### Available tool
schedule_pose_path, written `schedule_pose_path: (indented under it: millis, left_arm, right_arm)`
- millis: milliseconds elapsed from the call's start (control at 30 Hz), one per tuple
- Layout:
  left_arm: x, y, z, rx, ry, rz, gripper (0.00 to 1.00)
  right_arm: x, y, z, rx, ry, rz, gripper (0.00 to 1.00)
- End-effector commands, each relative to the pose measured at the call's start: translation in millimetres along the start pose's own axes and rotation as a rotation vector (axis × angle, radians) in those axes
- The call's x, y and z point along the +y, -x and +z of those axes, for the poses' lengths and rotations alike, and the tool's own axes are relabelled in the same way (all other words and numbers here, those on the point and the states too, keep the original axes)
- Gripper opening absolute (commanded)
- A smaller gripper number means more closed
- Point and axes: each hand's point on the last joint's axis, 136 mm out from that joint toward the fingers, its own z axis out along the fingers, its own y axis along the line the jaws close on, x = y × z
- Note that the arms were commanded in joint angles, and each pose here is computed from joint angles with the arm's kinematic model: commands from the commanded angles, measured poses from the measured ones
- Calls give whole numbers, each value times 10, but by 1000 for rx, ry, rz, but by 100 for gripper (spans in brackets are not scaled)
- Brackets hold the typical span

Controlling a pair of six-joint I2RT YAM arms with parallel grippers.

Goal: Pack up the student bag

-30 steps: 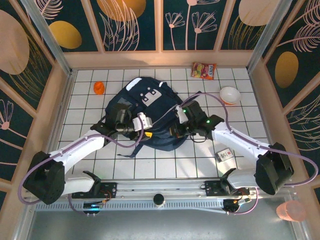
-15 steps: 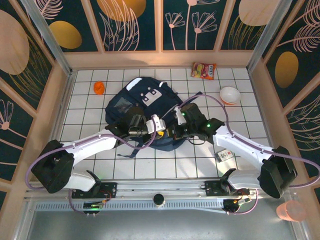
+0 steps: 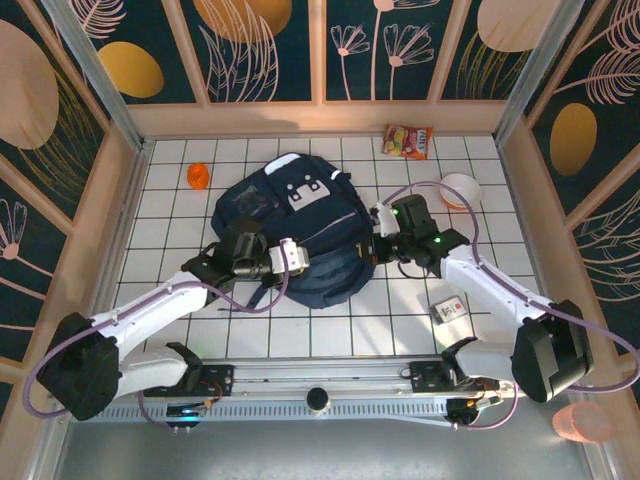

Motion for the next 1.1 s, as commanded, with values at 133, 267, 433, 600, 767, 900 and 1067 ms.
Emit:
schedule_pose_path:
  millis: [133,267,433,600,767,900,1067]
  left_arm:
    - [552,-906,-413,388,334,-87,35]
    - [529,-633,-440,301,278,-94,57]
    - [287,41,-370,46,82,-122,73]
    - [-62,236,-39,41,-18,12,75]
    - [-131,316,266,31,-76,-14,50]
    - [-97,60,278,108,-28,19,15]
    - [88,-107,-111,59,56,-34,6]
  right_arm:
    - [597,-271,246,12,108,-39,0]
    - [832,-281,285,-24,162,-28,0]
    - [868,-243,270,-31,161,-47,0]
    - [889,-225,244,-29,162,-59,0]
    - [910,-209,210,-34,169,-66,0]
    - [813,-207,137,-45,152,-68,0]
    - [250,-193,38,-85,74,9,0]
